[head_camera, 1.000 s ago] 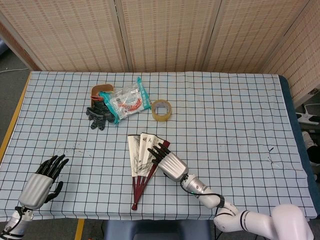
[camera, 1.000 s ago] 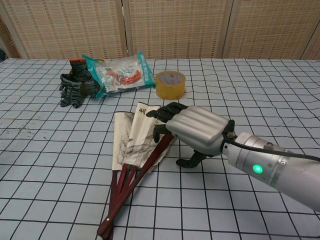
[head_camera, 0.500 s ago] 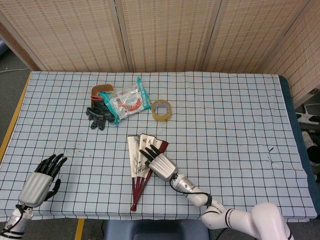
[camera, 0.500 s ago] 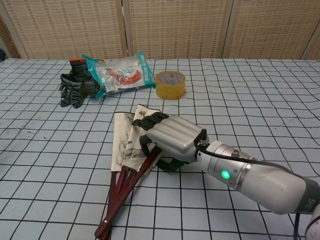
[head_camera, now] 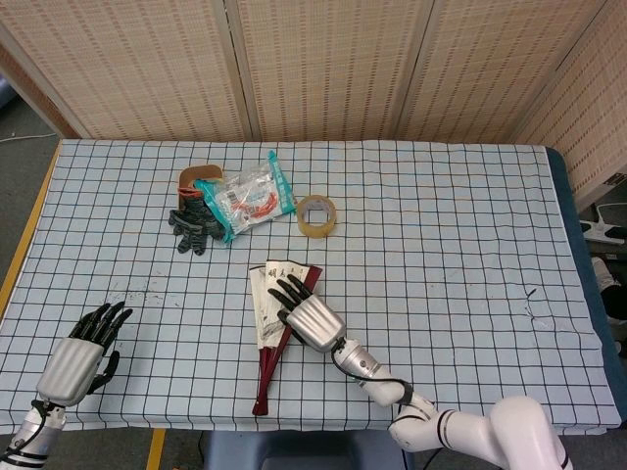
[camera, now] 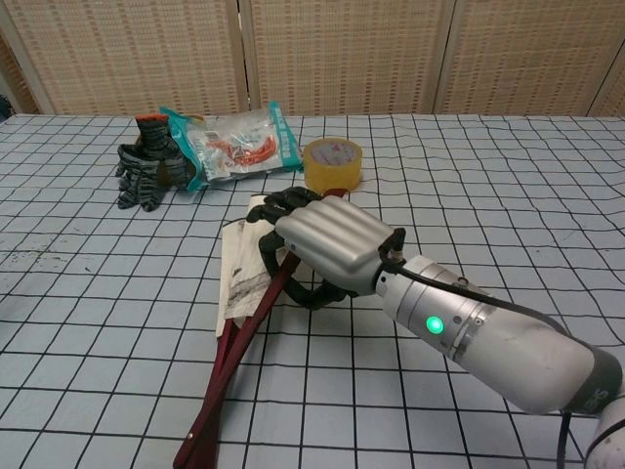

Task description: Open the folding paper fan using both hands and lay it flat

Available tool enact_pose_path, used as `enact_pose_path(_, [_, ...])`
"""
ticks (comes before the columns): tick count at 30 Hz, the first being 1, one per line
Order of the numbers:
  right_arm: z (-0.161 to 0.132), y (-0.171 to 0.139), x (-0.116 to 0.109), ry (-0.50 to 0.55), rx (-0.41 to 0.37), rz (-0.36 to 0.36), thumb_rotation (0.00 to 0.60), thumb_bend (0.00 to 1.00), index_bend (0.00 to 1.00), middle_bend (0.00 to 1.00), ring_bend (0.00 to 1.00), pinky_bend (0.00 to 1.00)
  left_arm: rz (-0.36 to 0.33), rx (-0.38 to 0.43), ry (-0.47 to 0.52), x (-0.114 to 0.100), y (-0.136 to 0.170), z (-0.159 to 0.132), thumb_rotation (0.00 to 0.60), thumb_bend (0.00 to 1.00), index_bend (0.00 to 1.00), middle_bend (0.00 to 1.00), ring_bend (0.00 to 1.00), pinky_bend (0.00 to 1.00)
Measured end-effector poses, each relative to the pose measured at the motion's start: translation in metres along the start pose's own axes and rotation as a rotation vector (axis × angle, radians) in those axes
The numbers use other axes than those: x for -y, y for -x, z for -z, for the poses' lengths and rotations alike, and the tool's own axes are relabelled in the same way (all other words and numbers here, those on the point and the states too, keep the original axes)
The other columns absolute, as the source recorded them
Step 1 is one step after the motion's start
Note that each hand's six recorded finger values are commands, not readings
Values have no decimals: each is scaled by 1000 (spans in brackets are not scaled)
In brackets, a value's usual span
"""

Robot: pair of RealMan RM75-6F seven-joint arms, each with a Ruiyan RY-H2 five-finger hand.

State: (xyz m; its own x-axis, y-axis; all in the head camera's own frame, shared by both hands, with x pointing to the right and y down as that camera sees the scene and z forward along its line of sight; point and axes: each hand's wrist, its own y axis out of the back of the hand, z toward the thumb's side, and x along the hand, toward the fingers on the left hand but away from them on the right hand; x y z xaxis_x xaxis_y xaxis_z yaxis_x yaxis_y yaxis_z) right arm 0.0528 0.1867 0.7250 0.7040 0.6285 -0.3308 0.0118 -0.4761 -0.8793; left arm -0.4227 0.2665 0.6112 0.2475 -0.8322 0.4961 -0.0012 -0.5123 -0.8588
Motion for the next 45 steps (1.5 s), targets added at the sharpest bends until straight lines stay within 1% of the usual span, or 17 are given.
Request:
enact_pose_path(1, [0,0,-3,16,1,5,600,607,721,114,0,0,3,2,9,0,0,0,600,610,37,0,0,161])
enact_pose_path(4, [-3,0,-16,84,9,21,600,609,740,128,0,0,18,14,55,3,-1,-3,600,591,141,0,0,164])
enact_pose_path(5, [-4,1,-23,127,18,28,600,609,745,132,0,0,26,19,78,5,-2,-4,600,578,187,0,0,165])
enact_pose_path(6, [-4,1,-26,146,22,30,600,609,748,134,0,0,33,24,97,6,-3,-4,600,568,238,0,0,166])
enact_pose_path(10, [-3,8,-47,277,67,45,600,608,752,138,0,0,57,37,191,12,-7,-6,600,566,425,22,0,167])
enact_pose_path(12, [-1,13,-57,344,97,51,600,609,756,138,0,0,67,37,244,16,-10,-5,600,561,485,51,0,167])
enact_pose_path(13, [-1,16,-61,372,108,54,600,609,759,138,0,0,70,36,269,17,-11,-4,600,552,493,61,0,166])
enact_pose_path(16, [-2,23,-72,463,136,58,600,609,765,138,0,0,83,34,360,23,-14,-5,600,513,449,61,0,161])
enact_pose_path(20, [-10,33,-87,579,158,62,600,609,765,138,0,0,122,34,497,39,-20,-12,600,472,304,8,0,148])
enact_pose_path(22, [-16,37,-95,602,154,69,600,609,765,138,0,0,131,35,552,48,-24,-18,600,467,245,0,0,140])
enact_pose_path(24, [-22,39,-101,605,147,84,600,609,765,138,0,0,121,36,602,57,-29,-28,600,463,181,0,0,136])
enact_pose_path(25, [-25,40,-104,610,145,90,600,609,765,138,0,0,110,37,624,59,-32,-32,600,463,168,0,0,135])
enact_pose_path(29, [-37,44,-112,644,140,105,600,609,765,138,0,0,20,25,760,62,-50,-50,600,461,151,0,0,131])
enact_pose_path(31, [-40,46,-116,646,140,115,600,611,765,138,0,0,1,20,812,60,-54,-55,600,458,151,0,0,131])
enact_pose_path(37, [-43,53,-120,676,155,118,600,611,765,138,0,0,-2,29,938,52,-51,-75,600,454,126,0,0,130])
enact_pose_path(41, [-48,58,-119,704,159,117,600,611,765,138,0,0,13,37,1029,45,-47,-92,600,444,102,0,0,128])
enact_pose_path(45, [-54,61,-116,730,163,113,600,611,765,138,0,0,5,18,1059,43,-51,-100,600,443,103,0,0,127])
